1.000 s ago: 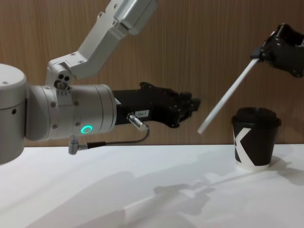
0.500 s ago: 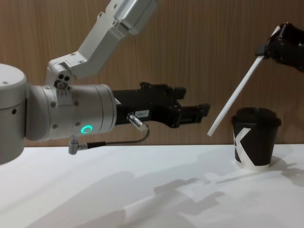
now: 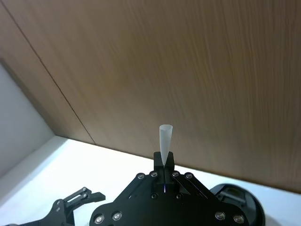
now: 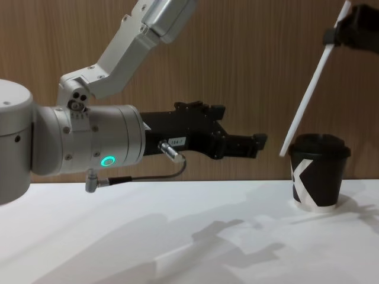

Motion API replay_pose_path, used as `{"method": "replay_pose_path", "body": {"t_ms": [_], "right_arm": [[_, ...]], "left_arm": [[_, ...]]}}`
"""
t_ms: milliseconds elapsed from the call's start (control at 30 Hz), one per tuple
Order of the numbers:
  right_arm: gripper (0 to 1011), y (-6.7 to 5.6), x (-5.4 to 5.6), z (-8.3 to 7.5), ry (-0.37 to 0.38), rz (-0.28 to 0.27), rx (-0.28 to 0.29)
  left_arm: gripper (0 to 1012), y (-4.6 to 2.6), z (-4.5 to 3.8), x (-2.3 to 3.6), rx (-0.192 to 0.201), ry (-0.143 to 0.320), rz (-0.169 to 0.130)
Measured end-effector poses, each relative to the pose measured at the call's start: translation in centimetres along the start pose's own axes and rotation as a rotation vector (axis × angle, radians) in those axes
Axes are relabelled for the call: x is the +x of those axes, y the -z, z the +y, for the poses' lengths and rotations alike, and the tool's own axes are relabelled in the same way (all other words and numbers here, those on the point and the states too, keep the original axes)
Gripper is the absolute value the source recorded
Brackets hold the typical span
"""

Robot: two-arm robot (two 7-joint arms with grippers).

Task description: Pick up the straw with one hand, pass it to the other hand, and insert it into the cup.

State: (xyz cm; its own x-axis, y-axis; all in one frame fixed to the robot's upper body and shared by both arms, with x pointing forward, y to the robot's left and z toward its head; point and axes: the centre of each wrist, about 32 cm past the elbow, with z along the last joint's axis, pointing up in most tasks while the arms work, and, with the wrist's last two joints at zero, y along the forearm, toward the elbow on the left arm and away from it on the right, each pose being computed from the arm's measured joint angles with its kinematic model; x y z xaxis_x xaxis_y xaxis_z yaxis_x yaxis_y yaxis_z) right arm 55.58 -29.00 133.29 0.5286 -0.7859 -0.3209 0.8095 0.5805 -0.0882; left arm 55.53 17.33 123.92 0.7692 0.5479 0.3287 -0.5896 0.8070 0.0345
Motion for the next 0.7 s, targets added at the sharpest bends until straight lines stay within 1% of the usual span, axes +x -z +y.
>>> {"method": "replay_pose_path", "body": {"t_ms": [67,100,167,200,267,300,400,433,500,700], "right_arm": [[8,-0.4,-0.1,-0.2,-0.006,-0.031,0.002],[8,-0.9,-0.1,-0.4,-0.011,-0.063,0.004],[8,-1.4,-0.1,-0.6,-0.015,-0.093,0.006],[8,-1.9,-0.1,-0.8,-0.019,-0.121,0.008],[9,-2.5,-0.1,-1.0,-0.024,-0.156,0.011],[8,-3.0,-0.1,-1.3,-0.028,-0.186,0.015],[8,-3.8,-0.1,-1.7,-0.032,-0.228,0.02],[8,-4.3,-0.1,-1.9,-0.037,-0.251,0.024],[8,-4.9,0.0,-2.2,-0.04,-0.282,0.027],[8,-5.9,0.0,-2.8,-0.048,-0.34,0.035]], "left_arm": [[1003,0.0,0.0,0.0,0.0,0.0,0.0],[1003,0.0,0.0,0.0,0.0,0.0,0.0],[1003,0.0,0.0,0.0,0.0,0.0,0.0],[1003,0.0,0.0,0.0,0.0,0.0,0.0],[1003,0.0,0.0,0.0,0.0,0.0,0.0],[1003,0.0,0.0,0.0,0.0,0.0,0.0],[1003,0.0,0.0,0.0,0.0,0.0,0.0],[1003,0.0,0.0,0.0,0.0,0.0,0.0],[1003,0.0,0.0,0.0,0.0,0.0,0.0],[1002,0.0,0.0,0.0,0.0,0.0,0.0]]}}
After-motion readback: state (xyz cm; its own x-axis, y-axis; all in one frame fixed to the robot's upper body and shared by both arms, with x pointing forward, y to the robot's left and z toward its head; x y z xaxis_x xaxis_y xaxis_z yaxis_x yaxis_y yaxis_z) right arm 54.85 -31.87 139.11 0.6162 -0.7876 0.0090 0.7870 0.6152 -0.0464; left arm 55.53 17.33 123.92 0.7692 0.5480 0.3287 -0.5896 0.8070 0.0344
